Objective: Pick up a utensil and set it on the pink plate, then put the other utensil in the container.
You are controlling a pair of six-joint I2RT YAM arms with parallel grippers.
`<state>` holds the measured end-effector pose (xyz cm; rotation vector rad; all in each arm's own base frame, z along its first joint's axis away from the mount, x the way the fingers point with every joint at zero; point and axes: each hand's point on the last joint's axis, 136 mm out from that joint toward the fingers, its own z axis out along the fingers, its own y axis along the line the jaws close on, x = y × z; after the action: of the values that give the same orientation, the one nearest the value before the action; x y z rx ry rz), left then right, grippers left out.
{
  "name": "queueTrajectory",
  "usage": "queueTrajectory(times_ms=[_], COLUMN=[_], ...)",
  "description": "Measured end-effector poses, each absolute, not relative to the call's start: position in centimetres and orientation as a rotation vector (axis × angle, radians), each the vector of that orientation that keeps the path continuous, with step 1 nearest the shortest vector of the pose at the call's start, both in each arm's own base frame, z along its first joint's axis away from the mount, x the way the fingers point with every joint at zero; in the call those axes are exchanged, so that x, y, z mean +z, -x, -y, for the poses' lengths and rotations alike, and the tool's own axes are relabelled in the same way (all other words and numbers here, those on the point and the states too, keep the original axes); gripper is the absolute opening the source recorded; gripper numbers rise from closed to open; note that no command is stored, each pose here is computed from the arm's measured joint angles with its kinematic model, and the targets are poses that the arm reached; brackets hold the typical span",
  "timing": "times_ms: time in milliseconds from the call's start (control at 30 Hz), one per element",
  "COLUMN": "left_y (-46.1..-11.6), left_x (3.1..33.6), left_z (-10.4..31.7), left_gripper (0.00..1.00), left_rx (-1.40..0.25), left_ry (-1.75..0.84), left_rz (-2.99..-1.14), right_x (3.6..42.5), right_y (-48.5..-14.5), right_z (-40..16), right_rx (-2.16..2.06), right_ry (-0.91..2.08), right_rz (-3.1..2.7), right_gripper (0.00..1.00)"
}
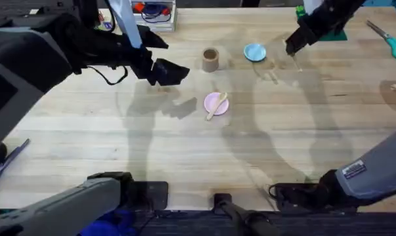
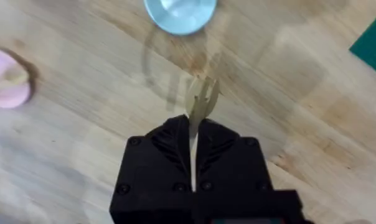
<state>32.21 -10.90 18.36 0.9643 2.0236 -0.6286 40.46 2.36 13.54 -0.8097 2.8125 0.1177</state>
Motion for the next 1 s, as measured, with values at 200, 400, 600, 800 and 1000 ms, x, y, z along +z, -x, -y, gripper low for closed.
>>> queueTrajectory(times_ms=[200, 400, 600, 800, 1000], left_y=[-32.2, -32.2, -32.2, -32.2, -32.2], left_x=[18.4, 18.4, 18.4, 18.4, 18.4], left_z=[10.9, 10.9, 10.9, 10.9, 10.9], left_gripper=[0.993, 0.993, 0.993, 0.993, 0.993], left_rx=[-0.629, -0.629, -0.629, -0.629, -0.629], left_ry=[-0.964, -0.964, -0.964, -0.964, -0.964], left_rz=[-2.024, -2.024, -2.024, -2.024, -2.024], right_x=[15.9, 19.5, 23.0, 24.8, 26.6], right_y=[-41.1, -42.2, -42.3, -42.3, -41.9], right_z=[-3.9, -6.0, -8.8, -11.0, -12.8], right_rx=[0.212, 0.351, 0.529, 0.641, 0.721], right_ry=[0.805, 0.807, 0.907, 1.049, 1.175], right_rz=[-2.713, -2.569, -2.37, -2.163, -1.953], right_gripper=[0.03, 0.03, 0.03, 0.03, 0.03])
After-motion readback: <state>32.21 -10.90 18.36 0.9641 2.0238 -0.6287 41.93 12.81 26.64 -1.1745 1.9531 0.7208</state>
